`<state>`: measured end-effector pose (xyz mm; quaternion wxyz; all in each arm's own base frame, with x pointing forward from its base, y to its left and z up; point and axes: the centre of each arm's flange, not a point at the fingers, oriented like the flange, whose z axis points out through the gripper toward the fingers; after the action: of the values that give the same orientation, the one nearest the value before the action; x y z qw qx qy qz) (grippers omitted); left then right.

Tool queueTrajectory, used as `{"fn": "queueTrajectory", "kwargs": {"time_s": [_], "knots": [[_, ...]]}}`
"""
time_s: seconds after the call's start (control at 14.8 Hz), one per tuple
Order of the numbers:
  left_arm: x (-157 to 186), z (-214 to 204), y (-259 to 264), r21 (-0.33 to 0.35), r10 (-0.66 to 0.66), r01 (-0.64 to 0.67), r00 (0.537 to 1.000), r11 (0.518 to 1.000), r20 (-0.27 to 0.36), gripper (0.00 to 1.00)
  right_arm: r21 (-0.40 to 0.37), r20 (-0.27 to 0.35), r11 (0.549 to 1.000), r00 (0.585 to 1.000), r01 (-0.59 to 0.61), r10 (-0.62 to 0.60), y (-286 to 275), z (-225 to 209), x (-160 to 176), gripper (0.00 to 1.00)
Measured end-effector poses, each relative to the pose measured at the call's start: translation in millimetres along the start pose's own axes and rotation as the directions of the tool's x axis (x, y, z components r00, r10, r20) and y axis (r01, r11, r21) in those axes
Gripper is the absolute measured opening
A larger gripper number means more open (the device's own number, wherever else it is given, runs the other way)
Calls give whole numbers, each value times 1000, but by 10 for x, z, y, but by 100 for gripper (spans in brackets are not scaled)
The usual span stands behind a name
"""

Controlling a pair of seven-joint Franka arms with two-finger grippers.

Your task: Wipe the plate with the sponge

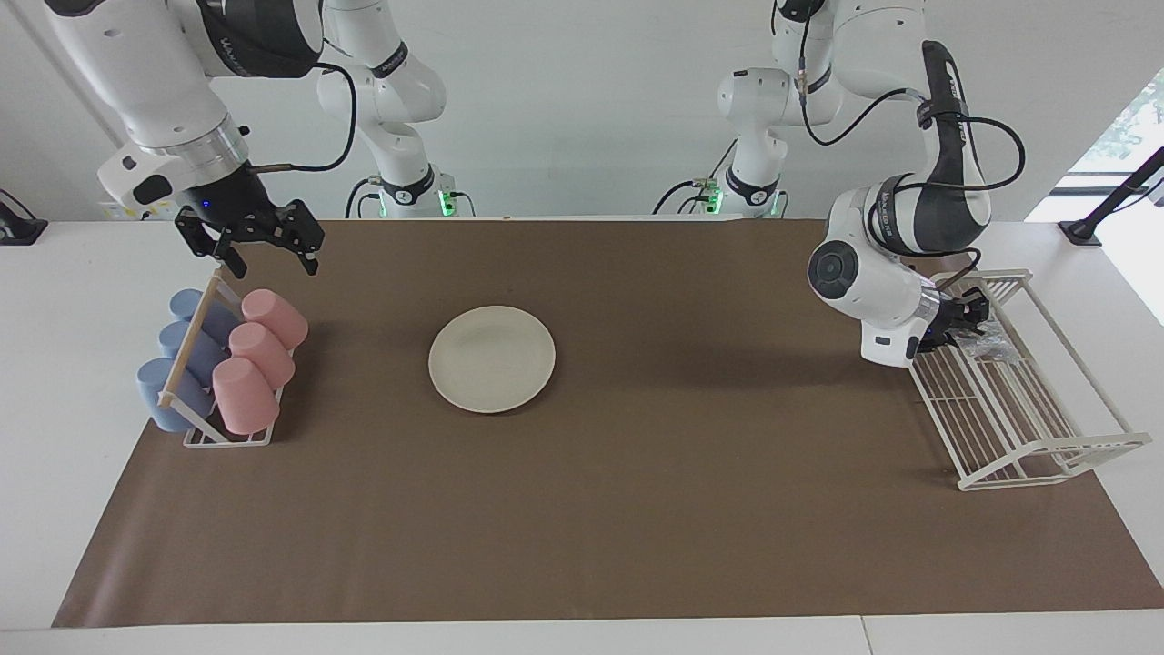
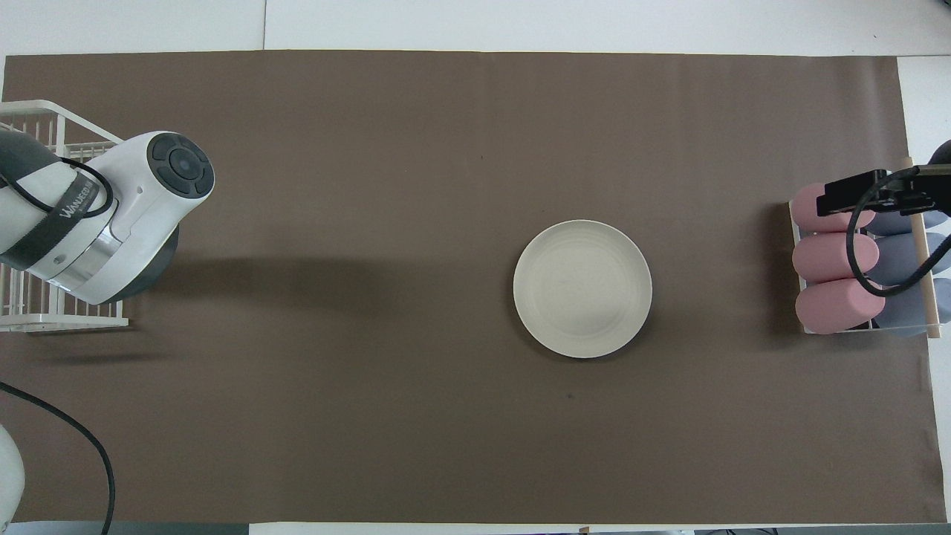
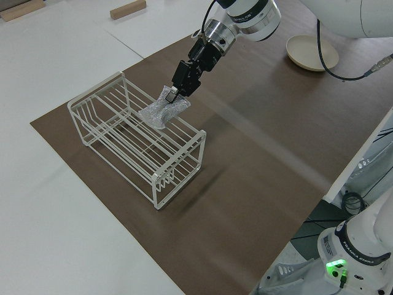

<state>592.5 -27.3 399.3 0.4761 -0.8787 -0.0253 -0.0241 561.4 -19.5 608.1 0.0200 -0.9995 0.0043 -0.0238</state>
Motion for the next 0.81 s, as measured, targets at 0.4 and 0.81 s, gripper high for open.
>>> {"fn": "queueTrajectory", "kwargs": {"time_s": [0.4, 0.81], "knots": [[10, -27, -21, -8, -5, 5, 1000, 1000, -12, 100, 0, 0, 1000, 1000, -1, 1, 5, 0, 0, 100], [153, -384, -482, -270, -60, 74, 996, 960, 61, 100, 0, 0, 1000, 1000, -1, 1, 4, -1, 0, 100]]}}
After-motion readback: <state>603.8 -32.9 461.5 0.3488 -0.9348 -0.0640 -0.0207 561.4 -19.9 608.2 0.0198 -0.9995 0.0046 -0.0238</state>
